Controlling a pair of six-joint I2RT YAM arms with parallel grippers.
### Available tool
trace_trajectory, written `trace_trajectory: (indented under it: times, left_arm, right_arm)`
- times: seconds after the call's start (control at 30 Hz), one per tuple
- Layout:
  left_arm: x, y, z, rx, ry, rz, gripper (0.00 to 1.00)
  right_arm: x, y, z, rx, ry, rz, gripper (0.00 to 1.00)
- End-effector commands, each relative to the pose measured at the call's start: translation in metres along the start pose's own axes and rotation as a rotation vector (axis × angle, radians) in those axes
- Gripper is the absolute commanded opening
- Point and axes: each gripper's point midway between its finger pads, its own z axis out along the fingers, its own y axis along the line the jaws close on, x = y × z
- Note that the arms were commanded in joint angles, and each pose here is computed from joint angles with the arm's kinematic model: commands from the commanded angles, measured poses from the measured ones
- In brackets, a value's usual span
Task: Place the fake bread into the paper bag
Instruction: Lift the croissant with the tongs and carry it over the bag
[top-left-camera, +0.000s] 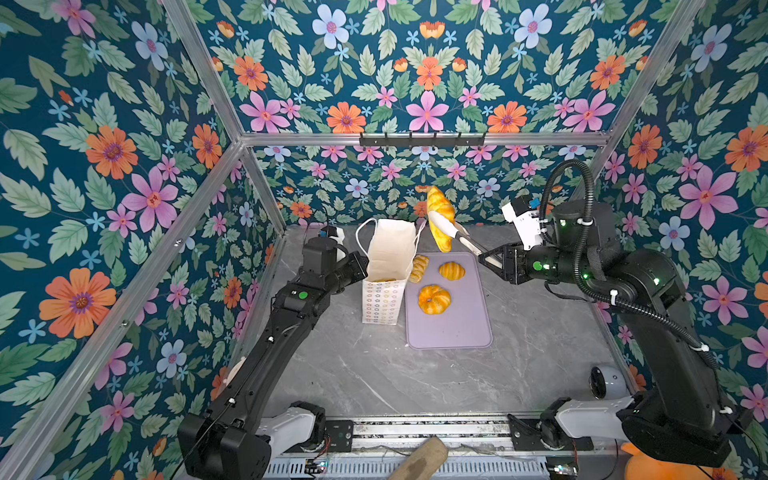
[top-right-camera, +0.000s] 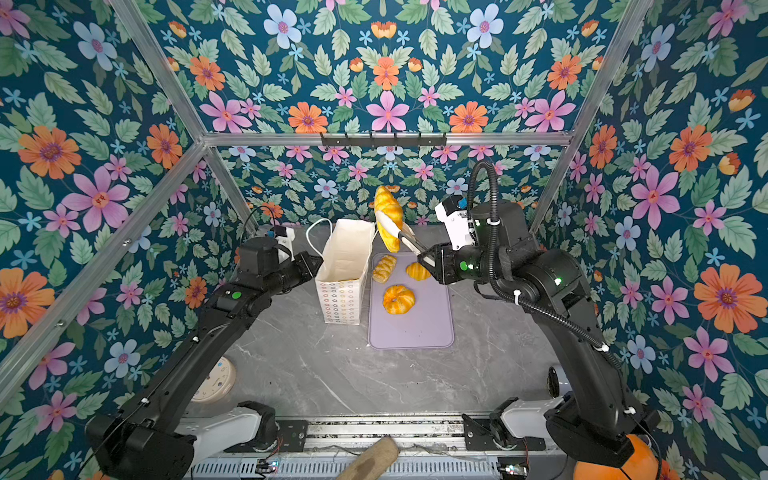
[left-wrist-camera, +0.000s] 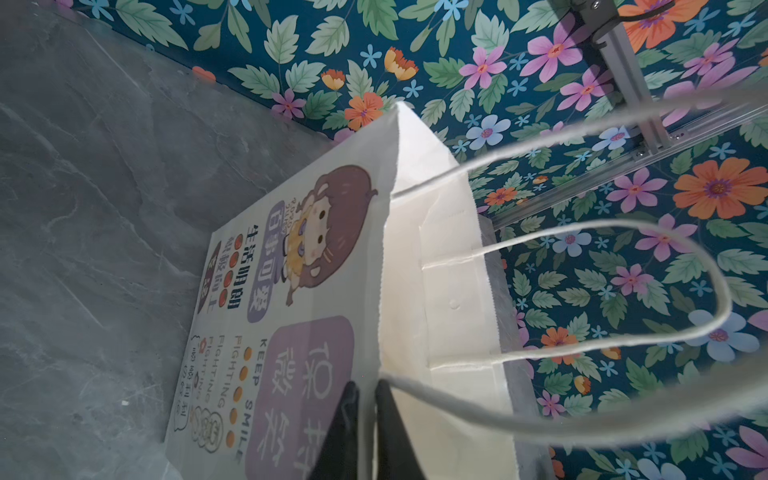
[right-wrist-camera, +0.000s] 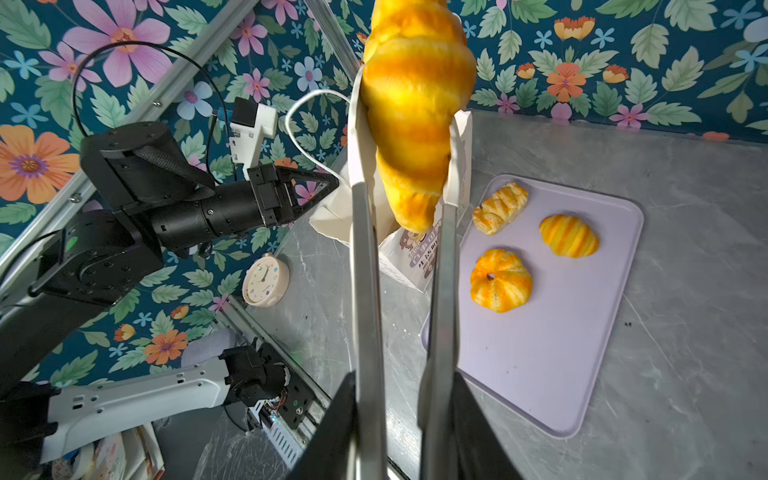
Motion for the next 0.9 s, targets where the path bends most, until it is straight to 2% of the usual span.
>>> trace_trajectory:
  times: [0.0,0.2,0.47,0.63,0.87]
  left_arm:
    - [-0.002,0.007,-0.003,-0.049,-0.004,0.025,0.24]
    - [-0.007,0.016,-0.008,-0.125,-0.008,0.056,0.33]
    - [-0.014,0.039,-0.019,-0.297,0.005,0.174,0.45]
    - [-0.01,0.045,-0.015,-0.314,0.033,0.211,0.45]
    - [-0.01,0.041,-0.009,-0.279,0.019,0.207,0.43]
  right_arm:
    - [-0.019,0.019,-0.002,-0.082,-0.071,0.02,0.32]
    - [-0.027,0.039,0.003,-0.144,-0.096,0.029,0.31]
    - [-0.029,0.063,0.018,-0.182,-0.103,0.012,0.31]
    - [-0.029,0.079,0.033,-0.185,-0.103,-0.013,0.3]
    - [-0.031,0.098,0.061,-0.114,-0.119,-0.077,0.3]
